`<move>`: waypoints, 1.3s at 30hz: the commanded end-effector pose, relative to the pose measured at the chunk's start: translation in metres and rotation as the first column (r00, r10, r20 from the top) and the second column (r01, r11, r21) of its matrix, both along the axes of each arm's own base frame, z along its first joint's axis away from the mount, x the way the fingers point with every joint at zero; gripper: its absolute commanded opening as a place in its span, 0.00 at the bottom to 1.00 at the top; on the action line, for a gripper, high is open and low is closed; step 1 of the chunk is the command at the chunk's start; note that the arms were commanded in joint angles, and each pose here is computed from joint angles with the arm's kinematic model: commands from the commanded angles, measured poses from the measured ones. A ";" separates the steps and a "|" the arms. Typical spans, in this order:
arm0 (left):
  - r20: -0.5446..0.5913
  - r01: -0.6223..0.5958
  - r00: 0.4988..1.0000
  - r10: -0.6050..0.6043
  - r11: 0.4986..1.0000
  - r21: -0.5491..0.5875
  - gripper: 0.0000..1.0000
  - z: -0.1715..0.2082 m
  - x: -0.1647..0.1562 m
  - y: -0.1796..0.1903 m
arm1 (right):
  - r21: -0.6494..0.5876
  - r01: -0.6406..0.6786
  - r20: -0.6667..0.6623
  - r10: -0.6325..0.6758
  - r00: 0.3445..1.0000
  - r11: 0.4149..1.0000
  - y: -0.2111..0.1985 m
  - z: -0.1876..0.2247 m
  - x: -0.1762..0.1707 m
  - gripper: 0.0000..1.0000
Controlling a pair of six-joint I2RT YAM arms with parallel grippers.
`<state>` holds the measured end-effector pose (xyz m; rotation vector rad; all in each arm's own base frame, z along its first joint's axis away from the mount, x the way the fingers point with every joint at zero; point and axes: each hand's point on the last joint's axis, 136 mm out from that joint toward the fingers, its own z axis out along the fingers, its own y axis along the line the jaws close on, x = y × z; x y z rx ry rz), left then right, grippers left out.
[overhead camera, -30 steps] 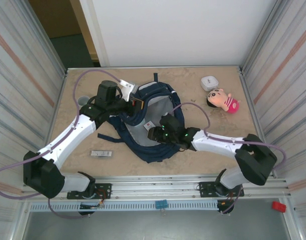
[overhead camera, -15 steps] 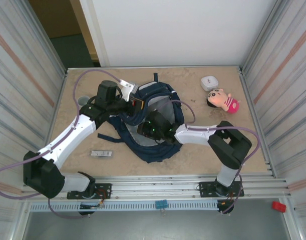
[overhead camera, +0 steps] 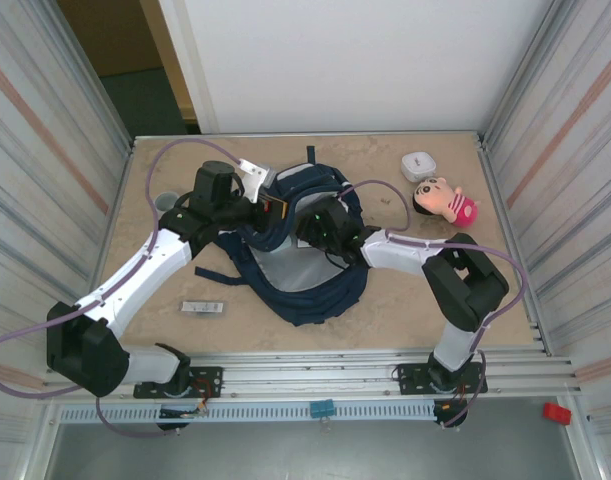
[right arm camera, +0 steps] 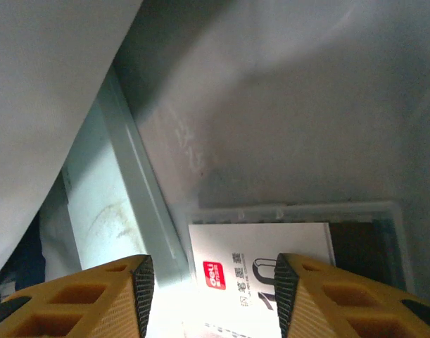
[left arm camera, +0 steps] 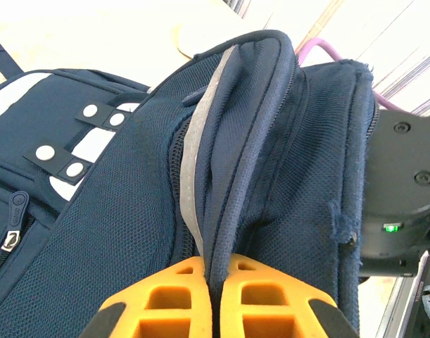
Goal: Pack books, pencil case, and school supplies into a backpack
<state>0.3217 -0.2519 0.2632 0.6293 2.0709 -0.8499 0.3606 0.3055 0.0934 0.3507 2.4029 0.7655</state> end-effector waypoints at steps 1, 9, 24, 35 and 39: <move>0.195 0.014 0.981 0.002 0.996 -0.083 0.00 0.061 0.001 0.000 | -0.003 -0.039 0.059 0.039 0.997 0.999 -0.003 0.027 -0.009 0.54; 0.189 0.012 0.982 0.004 0.997 -0.082 0.00 0.060 0.005 -0.001 | 0.012 -0.019 0.122 0.017 0.992 1.000 -0.018 0.056 -0.054 0.48; 0.178 0.036 0.984 -0.018 0.994 -0.099 0.00 0.061 0.003 -0.008 | 0.082 0.010 0.032 -0.013 0.999 0.997 0.014 0.006 -0.046 0.34; 0.158 0.069 0.986 -0.053 0.993 -0.094 0.00 0.057 -0.004 -0.014 | 0.120 0.053 0.056 -0.060 0.997 0.991 0.018 0.001 0.026 0.27; 0.144 0.060 0.988 -0.047 0.995 -0.084 0.00 0.048 -0.004 -0.012 | 0.128 0.032 0.081 -0.043 0.996 0.991 0.016 0.009 0.038 0.27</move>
